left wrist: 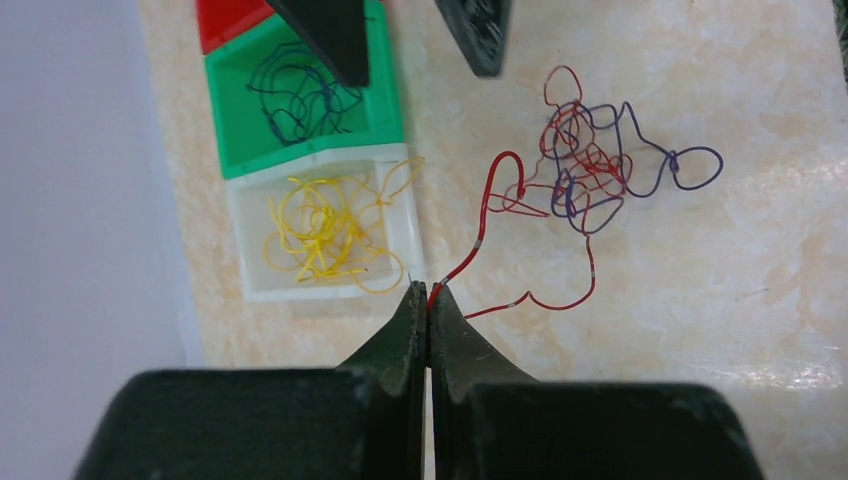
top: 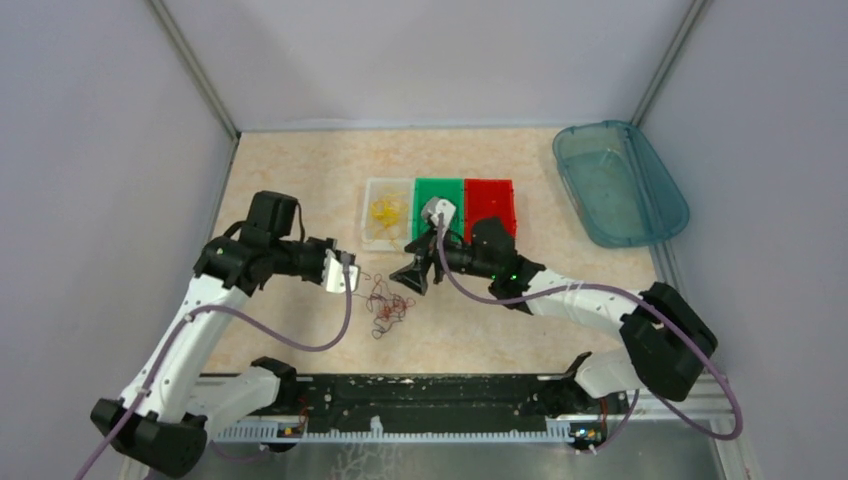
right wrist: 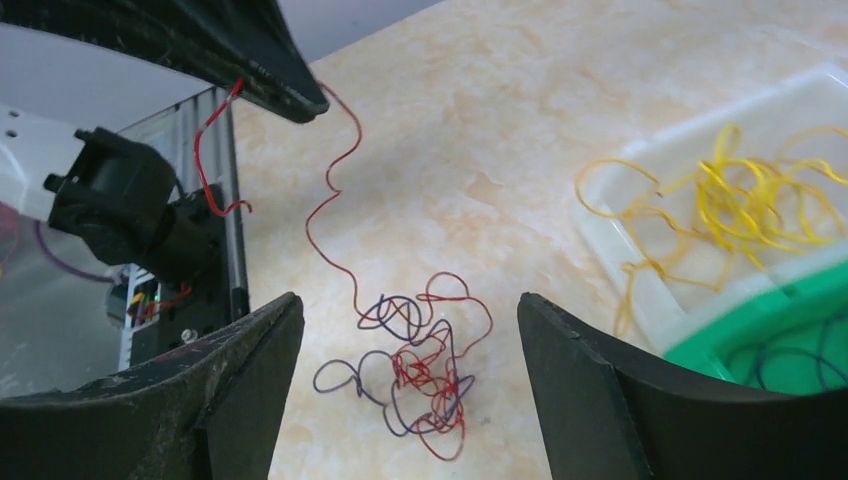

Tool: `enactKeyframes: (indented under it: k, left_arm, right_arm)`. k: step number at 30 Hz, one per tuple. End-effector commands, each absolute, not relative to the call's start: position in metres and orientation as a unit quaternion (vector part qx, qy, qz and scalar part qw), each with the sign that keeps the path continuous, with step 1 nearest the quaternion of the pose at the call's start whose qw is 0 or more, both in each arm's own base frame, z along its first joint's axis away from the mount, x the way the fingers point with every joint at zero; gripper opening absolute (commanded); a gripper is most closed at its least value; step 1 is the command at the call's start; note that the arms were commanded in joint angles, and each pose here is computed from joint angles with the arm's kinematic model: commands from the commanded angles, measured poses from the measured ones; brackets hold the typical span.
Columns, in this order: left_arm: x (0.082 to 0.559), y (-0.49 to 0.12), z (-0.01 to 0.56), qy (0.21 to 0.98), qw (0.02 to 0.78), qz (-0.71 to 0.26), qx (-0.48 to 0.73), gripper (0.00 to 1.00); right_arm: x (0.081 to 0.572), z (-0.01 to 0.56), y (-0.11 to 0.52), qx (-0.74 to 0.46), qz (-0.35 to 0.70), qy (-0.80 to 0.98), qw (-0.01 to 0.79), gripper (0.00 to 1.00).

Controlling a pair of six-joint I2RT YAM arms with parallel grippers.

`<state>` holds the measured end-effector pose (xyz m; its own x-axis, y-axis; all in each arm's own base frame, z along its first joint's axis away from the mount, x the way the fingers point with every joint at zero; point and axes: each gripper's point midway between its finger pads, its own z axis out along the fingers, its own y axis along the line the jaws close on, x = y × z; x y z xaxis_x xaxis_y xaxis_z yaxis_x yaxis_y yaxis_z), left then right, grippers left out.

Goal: Untangle the cables
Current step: Untie the cable.

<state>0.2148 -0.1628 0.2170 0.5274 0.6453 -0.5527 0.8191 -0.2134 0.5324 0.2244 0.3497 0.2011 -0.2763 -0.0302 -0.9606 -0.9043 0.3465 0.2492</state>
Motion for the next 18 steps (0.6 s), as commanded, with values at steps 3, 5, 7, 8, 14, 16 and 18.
enactKeyframes:
  k: [3,5,7,8,14,16,18]
  left_arm:
    - [0.207,-0.177,0.282,0.464,0.498,-0.122,0.722,0.00]
    - [0.207,-0.181,0.301,0.453,0.523,-0.122,0.711,0.00]
    - [0.207,-0.185,0.317,0.450,0.543,-0.128,0.697,0.00]
    - [0.207,-0.187,0.323,0.451,0.549,-0.135,0.691,0.00]
    - [0.201,-0.193,0.356,0.449,0.577,-0.159,0.663,0.00]
    - [0.200,-0.194,0.369,0.443,0.592,-0.161,0.654,0.00]
    - [0.199,-0.194,0.383,0.435,0.608,-0.159,0.645,0.00]
  right_arm:
    - [0.193,0.263,0.407,-0.446,0.513,0.512,0.526,0.80]
    - [0.185,0.261,0.421,-0.462,0.514,0.500,0.521,0.80]
    - [0.182,0.257,0.435,-0.473,0.513,0.495,0.518,0.79]
    - [0.182,0.256,0.440,-0.474,0.513,0.494,0.517,0.79]
    - [0.190,0.253,0.468,-0.447,0.532,0.492,0.525,0.64]
    - [0.195,0.247,0.475,-0.432,0.538,0.495,0.528,0.55]
    - [0.202,0.247,0.477,-0.410,0.540,0.499,0.540,0.49]
